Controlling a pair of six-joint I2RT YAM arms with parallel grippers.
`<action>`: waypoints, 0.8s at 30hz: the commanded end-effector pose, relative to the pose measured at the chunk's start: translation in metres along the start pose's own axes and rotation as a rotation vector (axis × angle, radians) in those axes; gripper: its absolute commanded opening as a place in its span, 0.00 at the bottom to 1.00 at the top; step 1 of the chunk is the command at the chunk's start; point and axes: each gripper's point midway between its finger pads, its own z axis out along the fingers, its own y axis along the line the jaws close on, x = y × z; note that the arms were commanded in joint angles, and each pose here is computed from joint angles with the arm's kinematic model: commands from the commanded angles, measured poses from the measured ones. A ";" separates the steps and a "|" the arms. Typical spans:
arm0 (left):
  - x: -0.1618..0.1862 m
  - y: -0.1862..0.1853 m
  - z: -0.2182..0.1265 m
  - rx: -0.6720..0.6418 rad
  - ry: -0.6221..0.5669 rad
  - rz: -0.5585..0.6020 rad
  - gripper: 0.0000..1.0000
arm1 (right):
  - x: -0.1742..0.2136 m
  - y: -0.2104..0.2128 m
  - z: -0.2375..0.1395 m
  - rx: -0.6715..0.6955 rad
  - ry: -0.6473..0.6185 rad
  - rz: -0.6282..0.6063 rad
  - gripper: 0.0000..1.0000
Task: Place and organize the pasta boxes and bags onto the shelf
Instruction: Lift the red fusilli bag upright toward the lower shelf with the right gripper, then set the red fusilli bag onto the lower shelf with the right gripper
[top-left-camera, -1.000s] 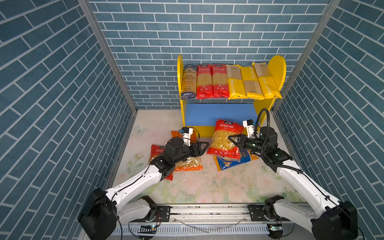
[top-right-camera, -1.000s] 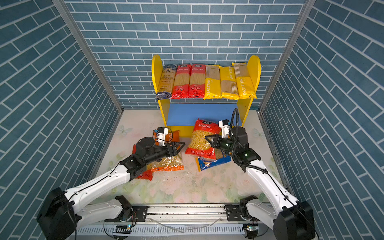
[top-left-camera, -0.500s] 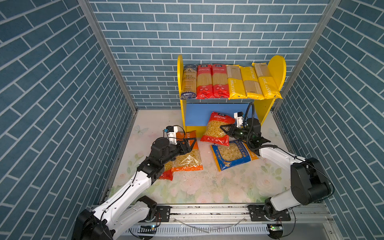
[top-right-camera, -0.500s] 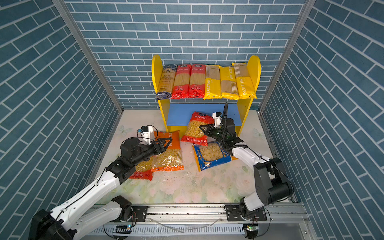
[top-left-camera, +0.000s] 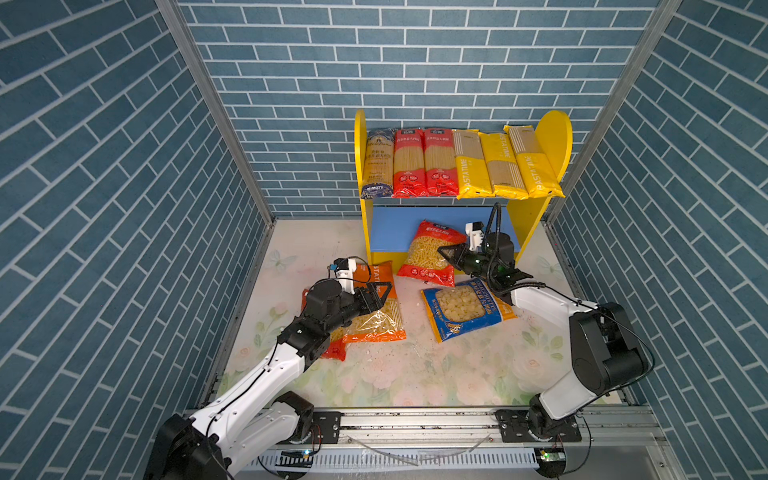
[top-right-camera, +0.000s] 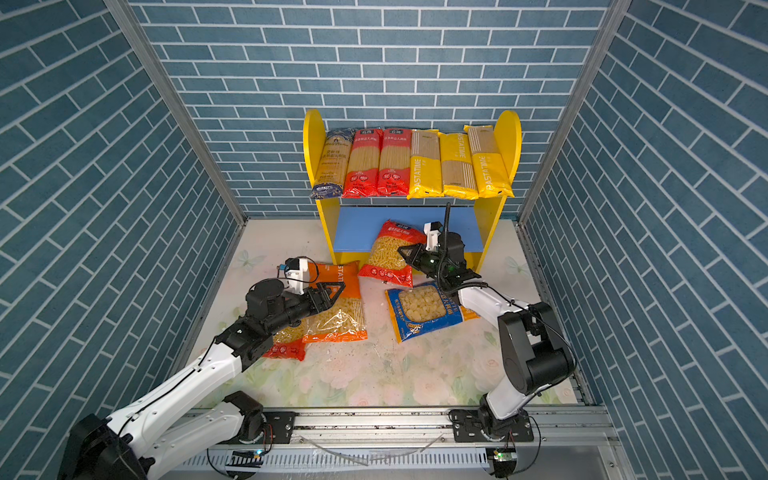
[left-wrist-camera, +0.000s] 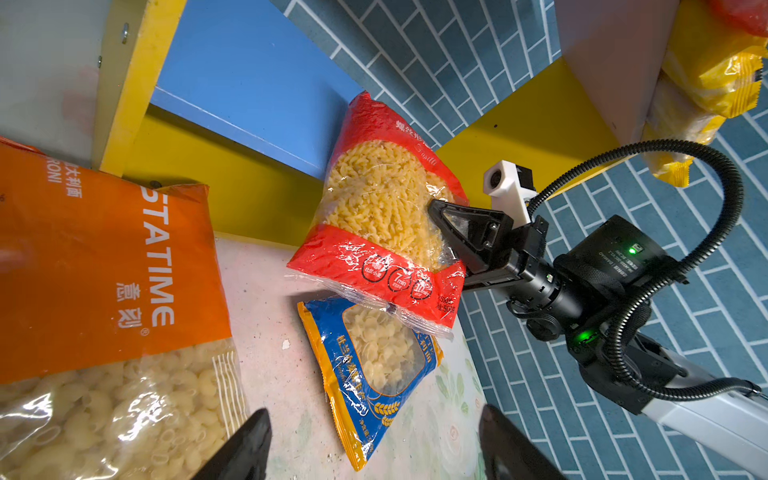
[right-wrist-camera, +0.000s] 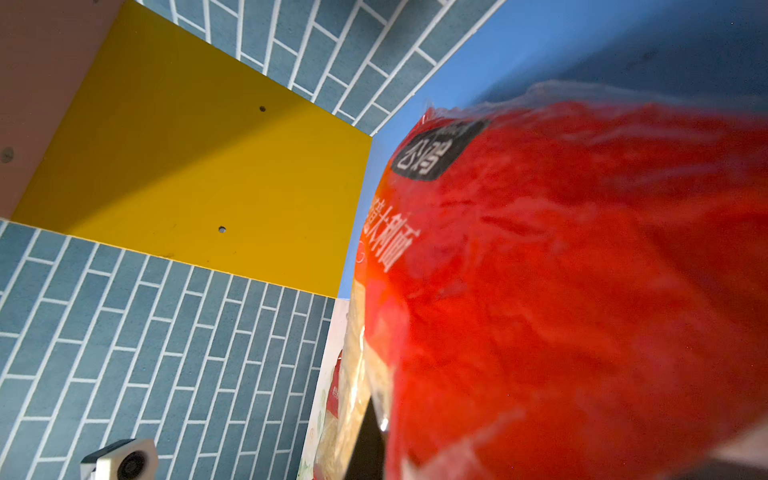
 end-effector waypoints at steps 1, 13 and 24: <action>-0.002 0.008 0.004 -0.015 -0.025 0.006 0.81 | -0.044 0.025 -0.002 -0.010 -0.117 0.004 0.00; -0.012 0.009 0.006 0.010 -0.090 -0.006 0.87 | -0.055 0.053 0.009 -0.100 -0.111 0.110 0.00; -0.006 0.015 0.007 0.014 -0.080 -0.037 0.86 | -0.069 0.055 0.023 -0.133 -0.141 0.168 0.00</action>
